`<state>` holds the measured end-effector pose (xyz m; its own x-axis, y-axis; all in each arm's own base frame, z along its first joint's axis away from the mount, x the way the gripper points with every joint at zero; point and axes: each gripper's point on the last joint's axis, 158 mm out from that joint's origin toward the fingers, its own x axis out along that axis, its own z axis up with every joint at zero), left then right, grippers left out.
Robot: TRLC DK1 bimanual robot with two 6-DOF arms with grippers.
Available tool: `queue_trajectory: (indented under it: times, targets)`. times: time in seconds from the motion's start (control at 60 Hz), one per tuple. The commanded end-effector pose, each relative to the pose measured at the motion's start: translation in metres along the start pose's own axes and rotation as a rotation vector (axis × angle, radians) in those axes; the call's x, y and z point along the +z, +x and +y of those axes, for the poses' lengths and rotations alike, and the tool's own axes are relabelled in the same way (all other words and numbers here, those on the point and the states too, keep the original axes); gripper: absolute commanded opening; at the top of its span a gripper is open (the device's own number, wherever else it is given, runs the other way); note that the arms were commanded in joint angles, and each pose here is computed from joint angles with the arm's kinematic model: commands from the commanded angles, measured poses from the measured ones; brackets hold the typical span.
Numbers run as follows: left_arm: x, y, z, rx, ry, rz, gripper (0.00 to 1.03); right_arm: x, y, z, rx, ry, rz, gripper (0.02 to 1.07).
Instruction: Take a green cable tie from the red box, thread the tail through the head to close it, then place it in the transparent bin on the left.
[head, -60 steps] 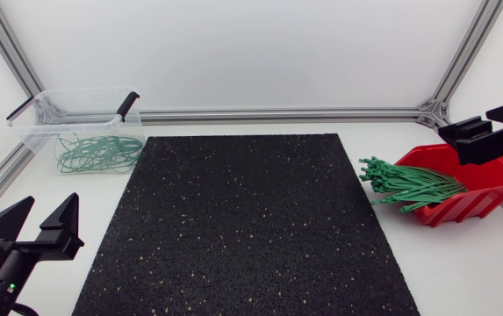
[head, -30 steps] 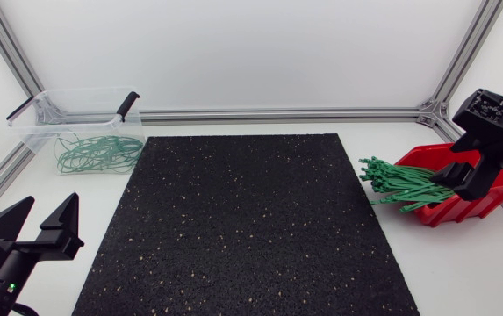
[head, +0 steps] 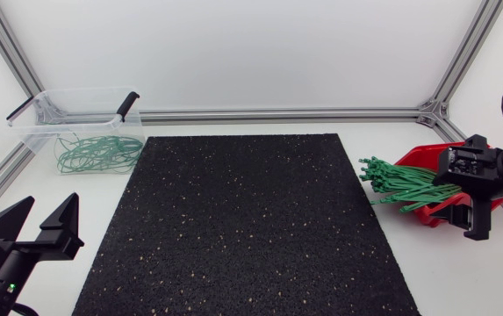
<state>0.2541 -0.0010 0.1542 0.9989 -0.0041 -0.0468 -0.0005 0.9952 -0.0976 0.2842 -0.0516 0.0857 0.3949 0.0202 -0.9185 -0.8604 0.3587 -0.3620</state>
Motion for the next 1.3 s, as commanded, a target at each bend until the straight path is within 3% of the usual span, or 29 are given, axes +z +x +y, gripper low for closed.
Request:
queue_trajectory:
  times: [0.0,0.133,0.267,0.4,0.583,0.667,1.283]
  targets:
    - [-0.023,0.002,0.004,0.014,-0.014,0.052,0.99,-0.006,0.012,0.017,0.036,-0.076,0.001,0.80]
    - [-0.023,0.002,0.003,0.011,-0.014,0.052,0.99,-0.010,0.024,0.031,0.053,-0.125,0.006,0.69]
    - [-0.023,0.002,0.003,0.008,-0.014,0.053,0.99,-0.013,0.034,0.035,0.040,-0.151,0.007,0.68]
    - [-0.023,0.002,0.002,0.005,-0.014,0.055,0.99,-0.014,0.041,0.029,0.002,-0.173,0.006,0.53]
    - [-0.024,0.002,0.002,0.007,-0.014,0.056,0.99,-0.015,0.048,0.026,-0.011,-0.186,0.005,0.52]
    - [-0.024,0.002,0.002,0.007,-0.014,0.056,0.99,-0.015,0.049,0.028,-0.007,-0.196,0.004,0.44]
    - [-0.024,0.002,0.002,0.007,-0.014,0.056,0.99,-0.007,0.069,0.031,-0.006,-0.233,0.008,0.44]
